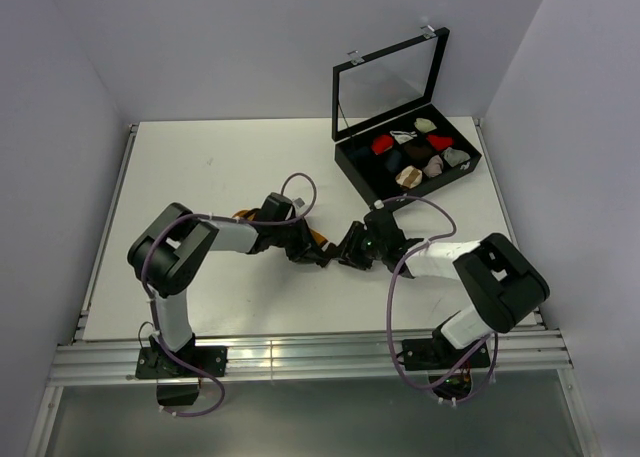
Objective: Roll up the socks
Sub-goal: Roll the sock at the center of the board.
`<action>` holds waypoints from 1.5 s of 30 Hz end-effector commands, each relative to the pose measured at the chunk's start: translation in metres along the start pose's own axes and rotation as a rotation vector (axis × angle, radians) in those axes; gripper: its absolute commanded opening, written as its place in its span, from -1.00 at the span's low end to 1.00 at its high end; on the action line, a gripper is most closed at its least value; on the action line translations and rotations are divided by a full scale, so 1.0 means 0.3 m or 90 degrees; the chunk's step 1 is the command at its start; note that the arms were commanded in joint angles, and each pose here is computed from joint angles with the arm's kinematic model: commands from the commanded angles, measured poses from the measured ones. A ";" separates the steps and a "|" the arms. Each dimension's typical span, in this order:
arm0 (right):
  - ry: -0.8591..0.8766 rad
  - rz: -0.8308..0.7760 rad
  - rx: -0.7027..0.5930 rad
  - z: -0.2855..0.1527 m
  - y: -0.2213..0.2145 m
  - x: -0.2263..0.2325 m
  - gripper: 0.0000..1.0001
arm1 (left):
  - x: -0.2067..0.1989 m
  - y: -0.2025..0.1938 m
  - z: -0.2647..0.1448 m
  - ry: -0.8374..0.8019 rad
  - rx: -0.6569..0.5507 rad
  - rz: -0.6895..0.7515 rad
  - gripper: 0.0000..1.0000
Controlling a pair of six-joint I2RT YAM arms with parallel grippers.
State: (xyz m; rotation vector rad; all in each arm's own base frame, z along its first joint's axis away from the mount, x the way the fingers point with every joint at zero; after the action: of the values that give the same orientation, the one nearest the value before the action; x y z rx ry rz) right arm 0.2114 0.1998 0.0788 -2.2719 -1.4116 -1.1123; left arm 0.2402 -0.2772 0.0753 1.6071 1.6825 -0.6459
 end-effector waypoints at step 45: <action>-0.242 -0.024 0.027 0.046 0.105 0.044 -1.00 | -0.173 0.040 -0.127 0.172 -0.236 0.365 -0.28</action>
State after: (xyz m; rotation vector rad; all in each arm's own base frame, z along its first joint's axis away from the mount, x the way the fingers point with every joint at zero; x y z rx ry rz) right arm 0.2525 0.2088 0.0861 -2.4533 -1.5227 -0.8430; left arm 0.2502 -0.2738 0.1242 1.8082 1.4596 -0.0528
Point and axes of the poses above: each gripper's point midway between its finger pads, its own z axis out along the fingers, its own x axis along the line the jaws close on, y = z × x, the point moved 8 cm from there along -z, back along the fingers, and after that the axes turned 7 degrees about z, right-handed, at the moved point
